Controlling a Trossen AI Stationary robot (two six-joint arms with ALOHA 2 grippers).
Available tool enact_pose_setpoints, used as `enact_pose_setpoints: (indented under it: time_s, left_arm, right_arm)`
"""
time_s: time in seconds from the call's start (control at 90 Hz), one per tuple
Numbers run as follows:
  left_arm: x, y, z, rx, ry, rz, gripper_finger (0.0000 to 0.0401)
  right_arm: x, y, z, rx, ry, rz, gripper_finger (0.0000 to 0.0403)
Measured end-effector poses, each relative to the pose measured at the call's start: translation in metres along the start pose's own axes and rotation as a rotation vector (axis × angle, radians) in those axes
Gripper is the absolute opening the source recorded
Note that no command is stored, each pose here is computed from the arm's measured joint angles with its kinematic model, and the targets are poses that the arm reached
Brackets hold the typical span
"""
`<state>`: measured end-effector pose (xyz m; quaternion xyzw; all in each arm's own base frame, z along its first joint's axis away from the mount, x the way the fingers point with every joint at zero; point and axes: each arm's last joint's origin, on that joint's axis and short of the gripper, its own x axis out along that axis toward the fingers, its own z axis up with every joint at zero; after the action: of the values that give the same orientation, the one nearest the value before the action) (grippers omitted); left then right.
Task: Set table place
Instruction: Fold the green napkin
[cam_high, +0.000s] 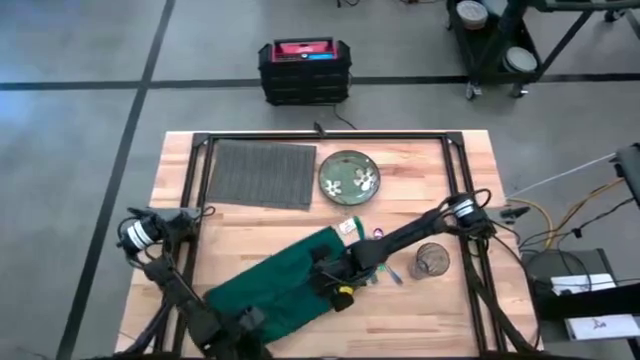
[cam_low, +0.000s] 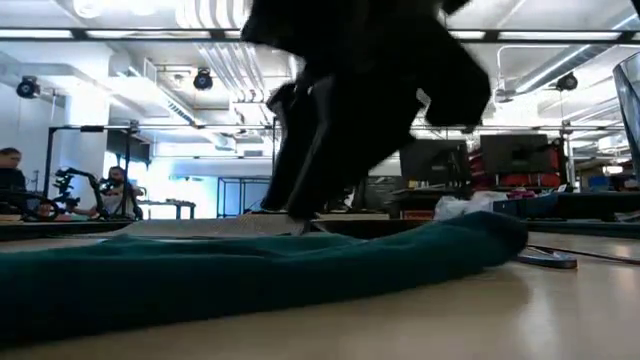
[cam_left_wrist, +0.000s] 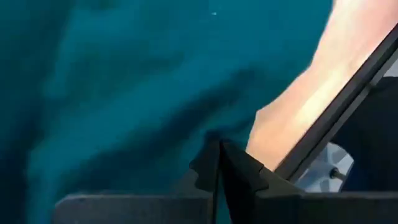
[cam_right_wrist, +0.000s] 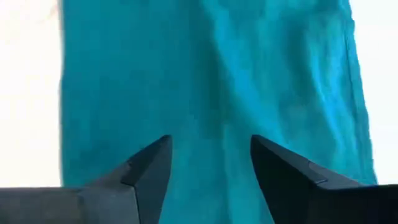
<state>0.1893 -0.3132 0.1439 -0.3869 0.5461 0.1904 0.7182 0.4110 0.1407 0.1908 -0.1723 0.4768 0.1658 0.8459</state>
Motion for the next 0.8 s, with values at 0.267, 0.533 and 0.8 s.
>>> enact_pose_setpoints:
  time_s: [0.267, 0.533, 0.8]
  left_arm:
    - [-0.021, -0.005, -0.015, 0.006, -0.034, -0.056, 0.0000]
    - [-0.027, -0.016, 0.010, 0.109, -0.210, -0.066, 0.0000]
    - [-0.020, -0.008, 0.043, 0.146, -0.220, 0.079, 0.0000]
  right_arm:
    - [-0.016, -0.003, -0.017, -0.001, 0.090, 0.019, 0.0217]
    - [0.015, -0.007, -0.035, 0.110, -0.052, 0.094, 0.0233]
    - [0.020, -0.013, -0.060, 0.136, 0.102, 0.047, 0.0229]
